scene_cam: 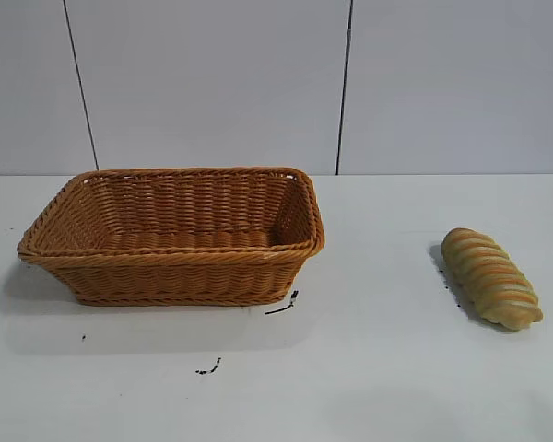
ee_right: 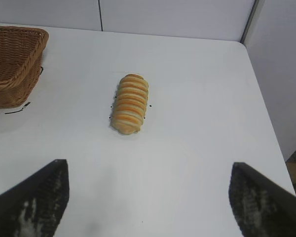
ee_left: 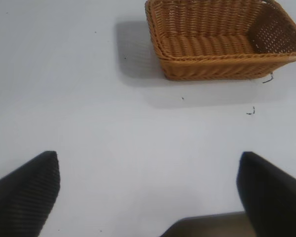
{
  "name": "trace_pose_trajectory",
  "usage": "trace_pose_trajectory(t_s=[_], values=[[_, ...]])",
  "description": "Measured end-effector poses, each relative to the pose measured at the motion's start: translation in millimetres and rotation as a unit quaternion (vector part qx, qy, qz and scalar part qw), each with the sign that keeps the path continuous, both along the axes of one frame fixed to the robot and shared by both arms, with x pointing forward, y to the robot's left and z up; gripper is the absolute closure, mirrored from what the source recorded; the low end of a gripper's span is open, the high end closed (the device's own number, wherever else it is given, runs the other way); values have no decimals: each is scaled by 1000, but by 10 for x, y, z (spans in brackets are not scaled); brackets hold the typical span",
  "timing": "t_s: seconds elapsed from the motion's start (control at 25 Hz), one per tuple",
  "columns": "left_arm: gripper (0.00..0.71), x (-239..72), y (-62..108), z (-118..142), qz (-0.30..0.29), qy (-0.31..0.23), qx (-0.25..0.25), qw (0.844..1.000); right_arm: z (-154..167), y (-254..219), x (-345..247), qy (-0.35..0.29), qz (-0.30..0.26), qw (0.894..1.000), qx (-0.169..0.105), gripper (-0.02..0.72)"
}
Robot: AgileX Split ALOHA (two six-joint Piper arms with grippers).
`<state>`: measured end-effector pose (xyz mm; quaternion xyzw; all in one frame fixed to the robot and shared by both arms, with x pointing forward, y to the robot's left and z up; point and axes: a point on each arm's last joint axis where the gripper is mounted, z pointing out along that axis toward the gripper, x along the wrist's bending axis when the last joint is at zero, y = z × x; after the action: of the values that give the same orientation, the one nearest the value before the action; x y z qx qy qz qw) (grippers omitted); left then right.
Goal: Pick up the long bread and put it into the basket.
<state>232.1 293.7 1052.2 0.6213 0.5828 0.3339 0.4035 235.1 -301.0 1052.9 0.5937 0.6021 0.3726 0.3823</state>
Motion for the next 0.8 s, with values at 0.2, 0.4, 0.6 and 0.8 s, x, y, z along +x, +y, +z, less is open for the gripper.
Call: trace_pose_trajectory(t_s=[0.2,0.4,0.6,0.8], values=[[12,0,0,0,0,0,0,1000,0,0,0,0,0,1000,0,72],[12,0,0,0,0,0,0,1000,16,1,48,15,0,1000,0,72],[12,0,0,0,0,0,0,1000,191,7,326,82,0,997,-2,29],[12,0,0,0,0,0,0,1000,374,17,840,165,0,986,-5,15]])
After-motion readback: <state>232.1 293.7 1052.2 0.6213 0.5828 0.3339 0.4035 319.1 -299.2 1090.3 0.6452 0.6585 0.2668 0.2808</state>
